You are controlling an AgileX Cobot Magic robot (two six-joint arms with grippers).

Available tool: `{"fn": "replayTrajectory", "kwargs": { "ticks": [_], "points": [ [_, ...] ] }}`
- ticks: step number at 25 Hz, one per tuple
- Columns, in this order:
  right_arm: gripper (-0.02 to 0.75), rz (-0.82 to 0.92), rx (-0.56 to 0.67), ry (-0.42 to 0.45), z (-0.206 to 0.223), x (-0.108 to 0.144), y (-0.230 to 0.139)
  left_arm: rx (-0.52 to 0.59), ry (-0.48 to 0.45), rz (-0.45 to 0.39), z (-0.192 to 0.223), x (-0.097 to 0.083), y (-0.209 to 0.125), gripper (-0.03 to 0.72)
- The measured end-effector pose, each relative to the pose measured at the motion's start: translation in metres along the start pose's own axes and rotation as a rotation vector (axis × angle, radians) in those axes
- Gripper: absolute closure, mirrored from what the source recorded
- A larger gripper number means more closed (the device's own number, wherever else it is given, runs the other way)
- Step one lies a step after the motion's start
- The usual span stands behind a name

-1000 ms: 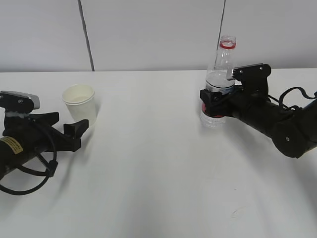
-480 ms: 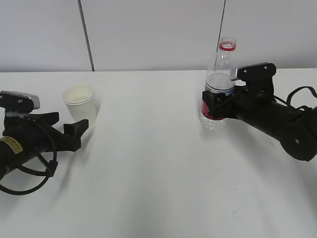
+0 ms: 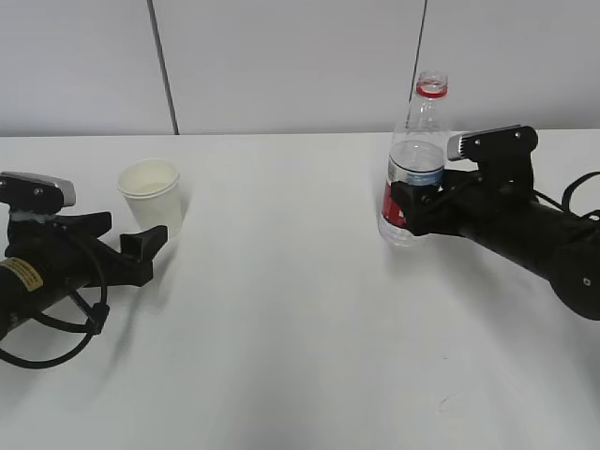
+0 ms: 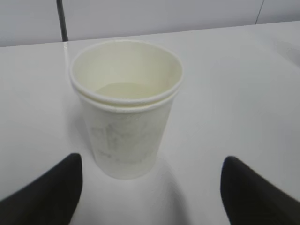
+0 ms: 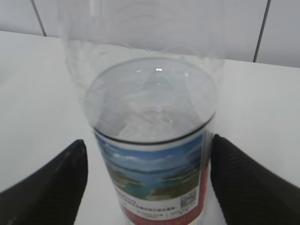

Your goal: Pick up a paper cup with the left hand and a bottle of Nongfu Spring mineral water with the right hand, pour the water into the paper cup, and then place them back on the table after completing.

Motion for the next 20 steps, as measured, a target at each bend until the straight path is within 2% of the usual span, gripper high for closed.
{"fn": "replayTrajectory", "kwargs": {
  "ticks": [12,20],
  "points": [
    [0.141,0.000,0.014,0.000,-0.032,0.005,0.003,0.018,-0.004,-0.002,-0.006,-0.002,-0.003,0.136],
    [0.142,-0.016,0.104,-0.032,-0.051,0.004,0.019,-0.021,-0.004,0.011,-0.027,-0.008,0.015,0.136]
  ]
}}
Point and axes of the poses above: a point on each arm's last joint axis where the gripper is mounted, z pointing out along that axis toward the gripper, x along the wrist's bending axis when the last joint is at zero, y = z × x, the point moved 3 cm from there along z, pointing out along that axis toward the gripper, and after that the axes turned 1 degree about z, right-handed, at the moved point
